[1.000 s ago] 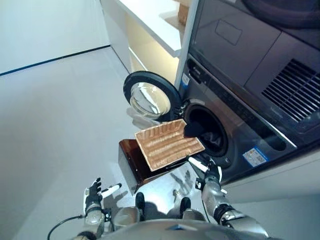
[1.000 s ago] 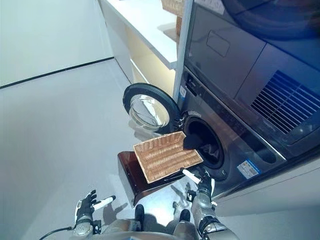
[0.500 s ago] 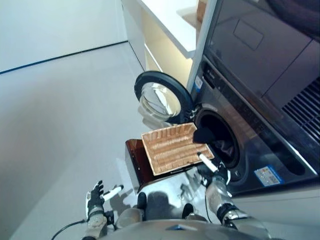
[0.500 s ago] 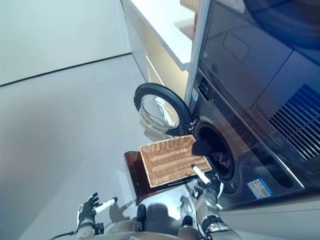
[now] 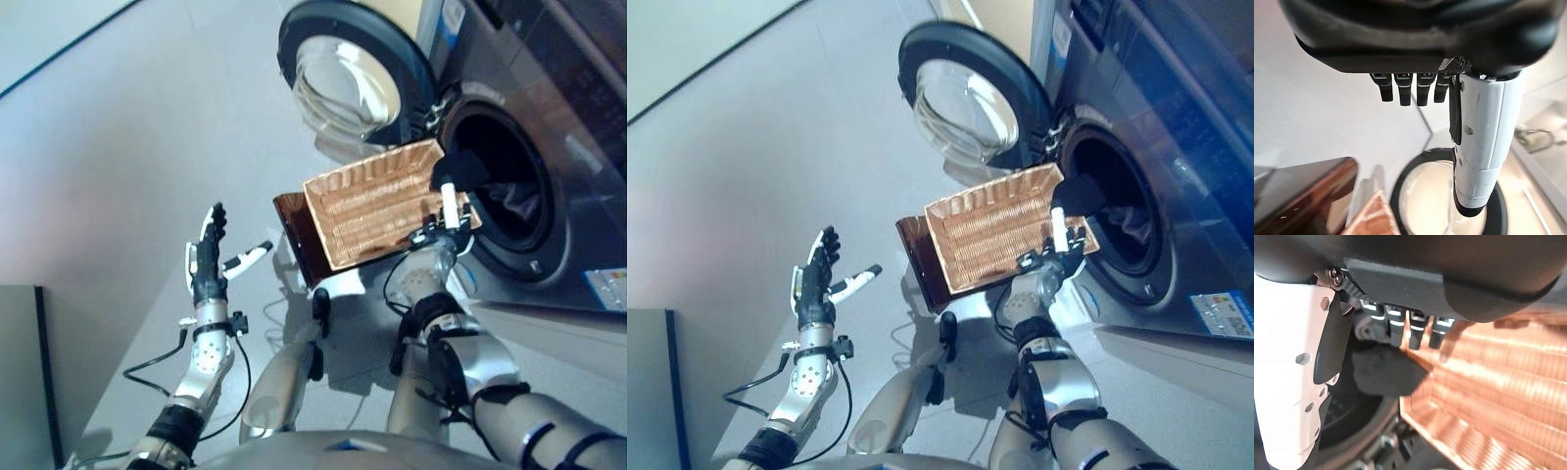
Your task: Pick up the clothes and place them into the washing machine
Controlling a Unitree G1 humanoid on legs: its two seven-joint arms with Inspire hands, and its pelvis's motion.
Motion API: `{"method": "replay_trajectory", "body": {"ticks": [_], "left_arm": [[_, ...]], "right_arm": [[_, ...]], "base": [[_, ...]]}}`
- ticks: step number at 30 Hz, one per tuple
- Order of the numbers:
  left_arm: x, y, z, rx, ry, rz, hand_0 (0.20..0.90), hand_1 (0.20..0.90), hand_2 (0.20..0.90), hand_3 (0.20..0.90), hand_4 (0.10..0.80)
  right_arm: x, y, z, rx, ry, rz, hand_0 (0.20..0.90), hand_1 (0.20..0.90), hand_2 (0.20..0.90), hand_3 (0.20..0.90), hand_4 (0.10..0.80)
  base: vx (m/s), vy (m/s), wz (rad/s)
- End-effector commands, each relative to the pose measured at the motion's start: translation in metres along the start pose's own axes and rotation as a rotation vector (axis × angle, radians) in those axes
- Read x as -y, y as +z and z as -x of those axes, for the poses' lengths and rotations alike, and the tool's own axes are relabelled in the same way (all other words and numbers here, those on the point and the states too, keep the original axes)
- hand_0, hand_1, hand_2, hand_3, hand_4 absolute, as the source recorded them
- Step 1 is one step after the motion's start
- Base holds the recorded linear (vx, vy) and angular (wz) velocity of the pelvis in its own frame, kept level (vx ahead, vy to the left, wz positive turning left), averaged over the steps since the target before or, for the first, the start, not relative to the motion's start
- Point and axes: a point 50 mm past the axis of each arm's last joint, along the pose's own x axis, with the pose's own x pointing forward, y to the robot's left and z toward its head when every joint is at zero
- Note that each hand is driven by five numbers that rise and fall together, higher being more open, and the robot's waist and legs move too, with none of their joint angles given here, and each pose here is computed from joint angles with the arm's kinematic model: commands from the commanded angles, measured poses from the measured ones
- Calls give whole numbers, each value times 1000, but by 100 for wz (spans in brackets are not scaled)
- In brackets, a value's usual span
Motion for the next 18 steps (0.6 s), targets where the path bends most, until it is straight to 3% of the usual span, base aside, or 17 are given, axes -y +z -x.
{"method": "replay_trajectory", "body": {"ticks": [1,5,18], "left_arm": [[-11,47,-22,255,101,119,900,900,900,900,800],[-22,77,-24,403,162,170,900,900,900,900,800],[-22,103,-14,529,133,225,900,900,900,900,800]], "right_arm": [[-39,26,2,123,107,-91,900,900,900,900,800],[-61,39,5,169,129,-142,900,900,900,900,800],[-97,86,-2,284,169,-157,900,900,900,900,800]], "base": [[1,0,4],[-7,35,-1],[16,37,5]]}}
